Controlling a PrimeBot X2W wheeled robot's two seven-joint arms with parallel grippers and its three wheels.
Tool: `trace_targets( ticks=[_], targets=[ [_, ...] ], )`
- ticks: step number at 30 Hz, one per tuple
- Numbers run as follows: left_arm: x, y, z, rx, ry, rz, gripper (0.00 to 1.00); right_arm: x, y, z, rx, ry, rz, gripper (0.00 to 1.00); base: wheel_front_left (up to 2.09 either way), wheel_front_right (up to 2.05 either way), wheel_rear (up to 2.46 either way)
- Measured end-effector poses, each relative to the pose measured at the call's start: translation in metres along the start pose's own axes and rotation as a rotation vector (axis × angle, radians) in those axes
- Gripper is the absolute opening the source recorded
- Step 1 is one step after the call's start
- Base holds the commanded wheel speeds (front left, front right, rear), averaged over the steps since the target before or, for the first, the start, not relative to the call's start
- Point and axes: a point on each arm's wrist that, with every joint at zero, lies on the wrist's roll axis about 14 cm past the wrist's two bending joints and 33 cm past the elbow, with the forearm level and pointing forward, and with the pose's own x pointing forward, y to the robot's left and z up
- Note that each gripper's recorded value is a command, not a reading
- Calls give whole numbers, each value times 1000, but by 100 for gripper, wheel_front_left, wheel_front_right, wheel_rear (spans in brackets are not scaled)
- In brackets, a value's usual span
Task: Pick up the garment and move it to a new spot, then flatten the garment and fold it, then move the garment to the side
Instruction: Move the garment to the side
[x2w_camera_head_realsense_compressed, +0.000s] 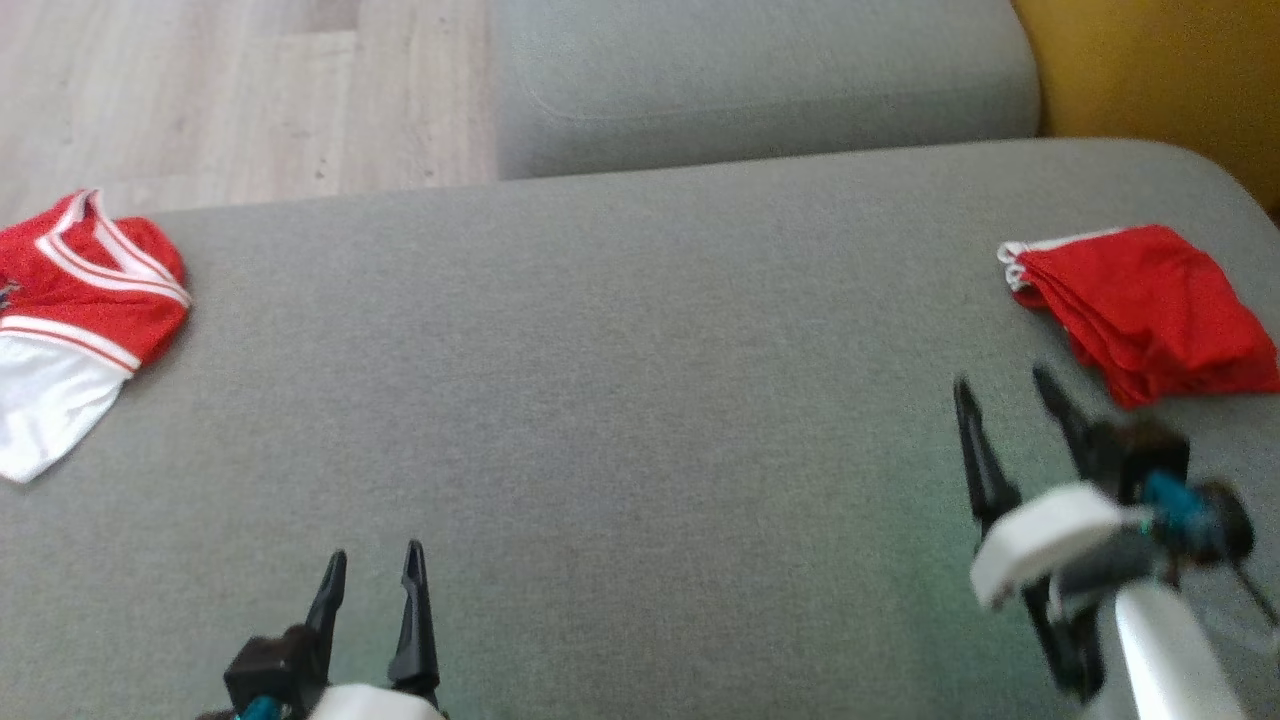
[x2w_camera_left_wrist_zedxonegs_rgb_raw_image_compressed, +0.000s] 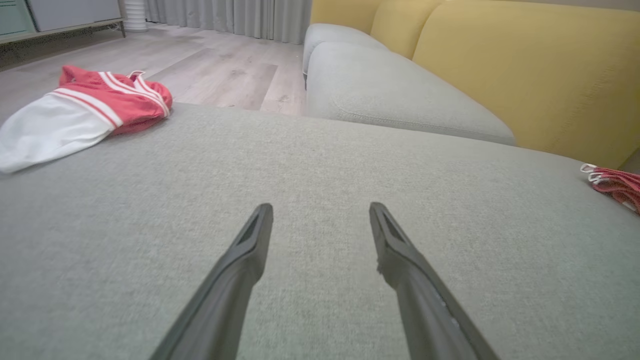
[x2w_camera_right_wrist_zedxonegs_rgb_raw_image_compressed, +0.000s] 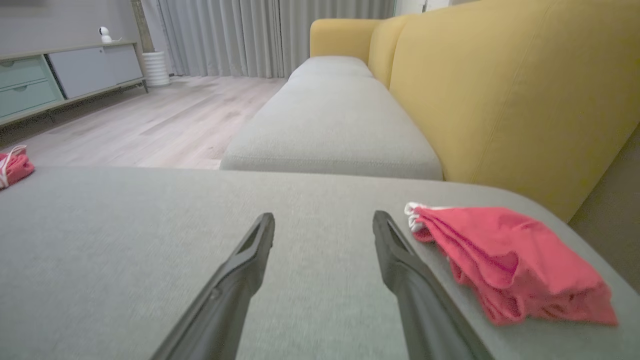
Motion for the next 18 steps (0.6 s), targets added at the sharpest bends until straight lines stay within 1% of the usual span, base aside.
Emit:
trace_targets(
  ticks=[3, 6, 13, 18],
  targets=[
    [-10, 6, -5, -9, 5, 21, 100, -18, 9, -23, 26, 52, 12, 100, 0, 0, 0],
    [-13, 9, -3, -12, -7, 30, 100, -31, 18, -34, 62, 69, 30, 100, 0, 0, 0],
    [-14, 10, -2, -17, -13, 37, 100, -39, 30, -33, 102, 60, 59, 100, 0, 0, 0],
    [-14, 9, -3, -17, -13, 29, 100, -41, 33, -34, 101, 62, 70, 100, 0, 0, 0]
  ],
)
